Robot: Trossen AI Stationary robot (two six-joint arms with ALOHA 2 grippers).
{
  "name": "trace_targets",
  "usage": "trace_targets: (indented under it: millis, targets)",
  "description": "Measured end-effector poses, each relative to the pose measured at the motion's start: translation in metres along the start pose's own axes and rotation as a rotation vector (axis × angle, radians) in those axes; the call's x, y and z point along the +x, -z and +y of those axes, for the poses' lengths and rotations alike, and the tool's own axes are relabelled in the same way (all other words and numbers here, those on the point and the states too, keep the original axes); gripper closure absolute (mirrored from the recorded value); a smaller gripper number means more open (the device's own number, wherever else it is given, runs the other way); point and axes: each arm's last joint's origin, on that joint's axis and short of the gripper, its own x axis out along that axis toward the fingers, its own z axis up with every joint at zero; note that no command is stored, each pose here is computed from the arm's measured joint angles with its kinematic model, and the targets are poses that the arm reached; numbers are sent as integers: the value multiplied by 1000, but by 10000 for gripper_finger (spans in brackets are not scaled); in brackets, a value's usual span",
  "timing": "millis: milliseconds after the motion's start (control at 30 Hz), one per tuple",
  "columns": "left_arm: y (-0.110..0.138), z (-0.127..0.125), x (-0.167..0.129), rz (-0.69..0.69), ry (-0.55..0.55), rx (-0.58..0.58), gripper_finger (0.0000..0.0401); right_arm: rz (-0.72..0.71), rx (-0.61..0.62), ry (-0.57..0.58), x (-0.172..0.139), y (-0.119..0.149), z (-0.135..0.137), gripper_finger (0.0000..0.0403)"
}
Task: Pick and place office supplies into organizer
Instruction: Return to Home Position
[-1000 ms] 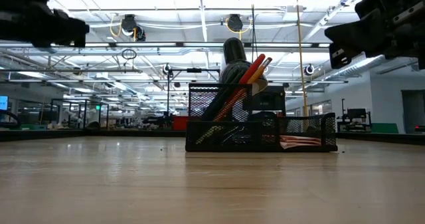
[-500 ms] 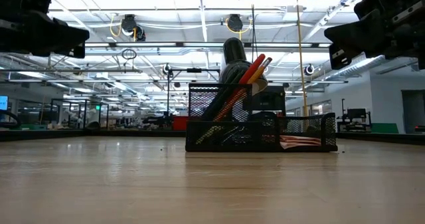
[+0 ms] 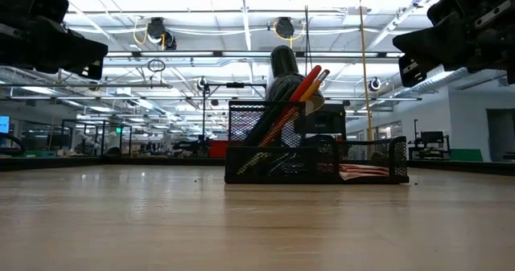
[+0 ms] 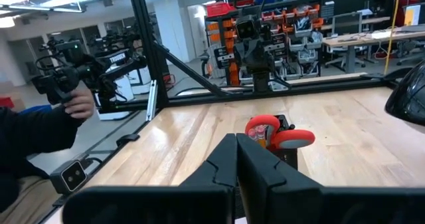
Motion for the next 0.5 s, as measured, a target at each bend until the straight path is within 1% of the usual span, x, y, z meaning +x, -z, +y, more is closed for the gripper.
trace_targets:
  millis: [133, 400, 500]
  targets:
    - [0, 0, 0, -1, -1, -2, 380, 0, 1, 0, 0, 0, 0, 403]
    - [0, 0, 0, -2, -2, 5, 398, 0, 1, -1, 0, 0, 0, 403]
    - [0, 0, 0, -3, -2, 5, 395, 0, 1, -1, 0, 0, 0, 403]
